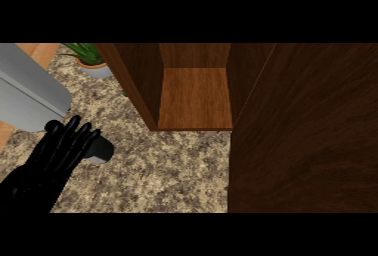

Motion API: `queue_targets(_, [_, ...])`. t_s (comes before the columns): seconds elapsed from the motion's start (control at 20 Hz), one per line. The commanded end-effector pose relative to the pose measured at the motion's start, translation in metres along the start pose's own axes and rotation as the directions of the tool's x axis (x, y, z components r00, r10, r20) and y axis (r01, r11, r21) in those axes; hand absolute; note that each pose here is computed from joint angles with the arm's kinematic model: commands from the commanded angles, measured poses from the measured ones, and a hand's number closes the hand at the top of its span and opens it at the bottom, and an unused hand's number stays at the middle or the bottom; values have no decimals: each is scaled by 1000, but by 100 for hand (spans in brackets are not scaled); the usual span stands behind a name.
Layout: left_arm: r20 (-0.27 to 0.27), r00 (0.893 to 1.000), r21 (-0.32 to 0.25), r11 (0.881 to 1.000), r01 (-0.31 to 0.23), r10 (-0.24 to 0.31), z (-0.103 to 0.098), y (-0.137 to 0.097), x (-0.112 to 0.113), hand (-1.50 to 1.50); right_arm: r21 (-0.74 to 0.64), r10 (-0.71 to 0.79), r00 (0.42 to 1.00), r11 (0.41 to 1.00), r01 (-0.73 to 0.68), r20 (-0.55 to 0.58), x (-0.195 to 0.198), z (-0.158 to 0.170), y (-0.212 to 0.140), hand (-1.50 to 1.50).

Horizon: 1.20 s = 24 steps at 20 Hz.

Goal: Pick up the wine, place it into the cabinet and close the cabinet

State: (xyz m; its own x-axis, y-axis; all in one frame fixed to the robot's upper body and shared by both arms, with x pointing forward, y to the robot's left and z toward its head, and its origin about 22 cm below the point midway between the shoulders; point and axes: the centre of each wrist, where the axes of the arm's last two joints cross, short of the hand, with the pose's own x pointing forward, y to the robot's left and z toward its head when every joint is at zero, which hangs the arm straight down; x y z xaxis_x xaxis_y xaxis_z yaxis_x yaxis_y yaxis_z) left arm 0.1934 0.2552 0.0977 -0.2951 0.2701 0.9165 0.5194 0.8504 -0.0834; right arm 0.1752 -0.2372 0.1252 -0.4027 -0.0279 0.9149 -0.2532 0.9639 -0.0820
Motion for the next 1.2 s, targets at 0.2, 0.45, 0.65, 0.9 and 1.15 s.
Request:
queue_targets(0.2, [-54,994,-90,991,-104,99,25,7,35,-150,54,-49,998,997,51,-37,53,18,6,-150])
queue_targets(0.45, [-43,991,-66,990,-128,125,25,-13,67,-150,65,-38,998,997,41,-52,55,22,0,-150])
queue_targets(0.65, [-55,988,-69,986,-151,147,35,-10,77,-150,55,-59,998,997,61,-34,65,2,11,-150])
queue_targets(0.9, [-42,990,3,991,-132,132,46,-5,86,-150,61,-39,998,997,42,-39,69,3,7,-150])
queue_targets(1.15, [-25,993,51,992,-116,117,44,12,87,-150,43,-38,999,998,39,-30,80,1,6,-150])
